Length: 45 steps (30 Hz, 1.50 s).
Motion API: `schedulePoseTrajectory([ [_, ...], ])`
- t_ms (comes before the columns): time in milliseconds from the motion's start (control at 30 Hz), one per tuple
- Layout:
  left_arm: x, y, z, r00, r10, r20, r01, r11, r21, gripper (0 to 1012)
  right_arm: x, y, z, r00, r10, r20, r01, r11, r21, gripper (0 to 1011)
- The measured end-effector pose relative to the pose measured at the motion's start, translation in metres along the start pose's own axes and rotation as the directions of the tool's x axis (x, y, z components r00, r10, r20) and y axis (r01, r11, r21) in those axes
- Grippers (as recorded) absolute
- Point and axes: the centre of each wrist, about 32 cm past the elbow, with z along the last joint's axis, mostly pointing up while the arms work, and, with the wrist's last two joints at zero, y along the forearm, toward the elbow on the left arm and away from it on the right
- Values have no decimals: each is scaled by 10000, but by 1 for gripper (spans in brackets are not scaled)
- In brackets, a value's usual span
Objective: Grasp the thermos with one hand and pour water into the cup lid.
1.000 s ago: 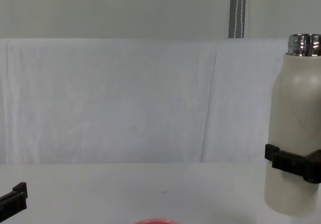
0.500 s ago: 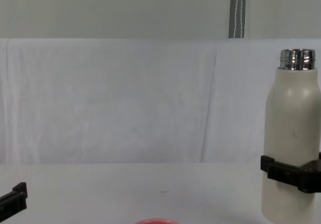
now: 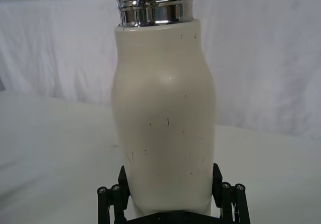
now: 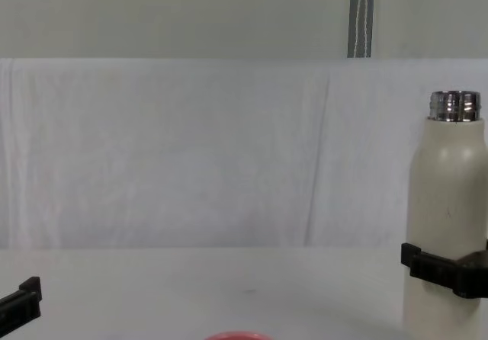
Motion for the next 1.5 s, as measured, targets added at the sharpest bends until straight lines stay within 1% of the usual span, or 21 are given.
schedulePoseTrajectory([
  [367,0,0,0,10000,1,0,-1,10000,0,1001,20,103,-96,9995,-198,-226,197,9998,-30,953],
  [567,0,0,0,10000,1,1,-1,10000,-1,1001,11,166,-133,9988,-280,-398,280,9996,9,953],
  [900,0,0,0,10000,1,0,-1,10000,-1,1001,0,229,-205,9971,-297,-696,285,9994,-179,953],
  [1233,0,0,0,10000,0,0,0,10000,0,1001,-15,245,-225,9971,-235,-718,213,9993,-312,953],
  [1500,0,0,0,10000,1,1,-1,10000,0,1001,-13,244,-224,9972,-236,-711,214,9993,-312,953],
])
